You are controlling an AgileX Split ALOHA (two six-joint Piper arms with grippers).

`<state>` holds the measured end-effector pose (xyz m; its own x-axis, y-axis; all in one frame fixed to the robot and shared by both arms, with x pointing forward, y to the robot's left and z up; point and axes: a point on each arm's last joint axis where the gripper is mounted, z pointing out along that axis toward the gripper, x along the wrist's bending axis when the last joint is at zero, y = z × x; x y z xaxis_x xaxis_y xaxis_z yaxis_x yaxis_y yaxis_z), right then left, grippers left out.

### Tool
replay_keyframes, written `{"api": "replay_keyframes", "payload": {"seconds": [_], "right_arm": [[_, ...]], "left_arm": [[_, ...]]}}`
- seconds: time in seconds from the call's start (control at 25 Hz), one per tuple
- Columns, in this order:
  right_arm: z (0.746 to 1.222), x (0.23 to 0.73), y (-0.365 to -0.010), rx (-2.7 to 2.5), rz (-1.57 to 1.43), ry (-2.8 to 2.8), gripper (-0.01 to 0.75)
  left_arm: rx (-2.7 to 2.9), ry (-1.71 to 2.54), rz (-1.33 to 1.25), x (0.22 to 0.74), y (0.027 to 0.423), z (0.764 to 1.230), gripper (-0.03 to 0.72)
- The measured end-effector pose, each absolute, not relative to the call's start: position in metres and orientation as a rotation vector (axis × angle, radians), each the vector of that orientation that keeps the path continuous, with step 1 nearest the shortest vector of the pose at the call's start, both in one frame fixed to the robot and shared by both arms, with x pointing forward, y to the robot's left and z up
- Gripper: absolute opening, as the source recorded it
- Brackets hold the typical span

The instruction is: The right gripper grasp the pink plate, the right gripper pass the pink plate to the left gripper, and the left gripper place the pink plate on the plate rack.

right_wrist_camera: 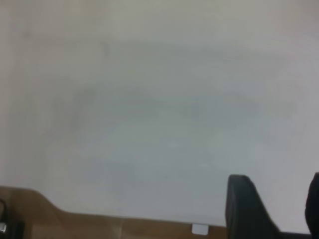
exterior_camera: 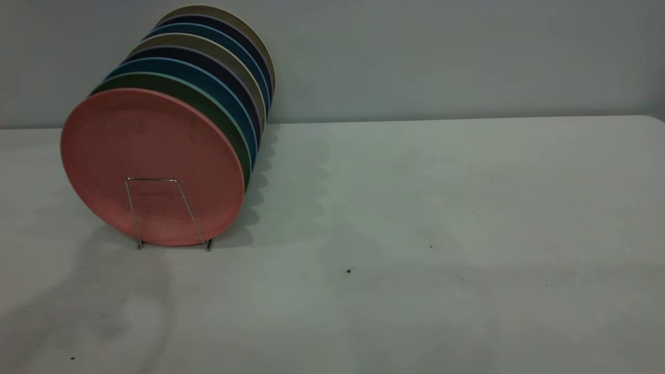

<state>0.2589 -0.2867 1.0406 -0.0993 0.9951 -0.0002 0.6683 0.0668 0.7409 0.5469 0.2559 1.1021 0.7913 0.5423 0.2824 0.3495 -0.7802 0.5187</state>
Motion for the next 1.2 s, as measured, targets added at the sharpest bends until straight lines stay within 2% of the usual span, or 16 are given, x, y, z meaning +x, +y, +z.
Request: {"api": "replay_keyframes", "payload": {"seconds": [0.28, 0.56, 0.92, 1.2], "right_arm": [[1.04, 0.257, -0.289, 1.593, 0.828, 1.901, 0.314], [1.04, 0.257, -0.288, 1.536, 0.856, 1.963, 0.314], [1.04, 0.257, -0.288, 1.537, 0.861, 1.964, 0.314], [1.04, 0.257, -0.288, 1.54, 0.862, 1.963, 0.314]], "left_arm": [[2.553, 1.073, 0.438, 0.455, 0.273, 1.154, 0.35], [2.332, 1.33, 0.603, 0.396, 0.284, 1.178, 0.35], [2.226, 1.6, 0.447, 0.319, 0.289, 1.093, 0.35], [2.178, 1.658, 0.432, 0.279, 0.292, 1.035, 0.35]]}}
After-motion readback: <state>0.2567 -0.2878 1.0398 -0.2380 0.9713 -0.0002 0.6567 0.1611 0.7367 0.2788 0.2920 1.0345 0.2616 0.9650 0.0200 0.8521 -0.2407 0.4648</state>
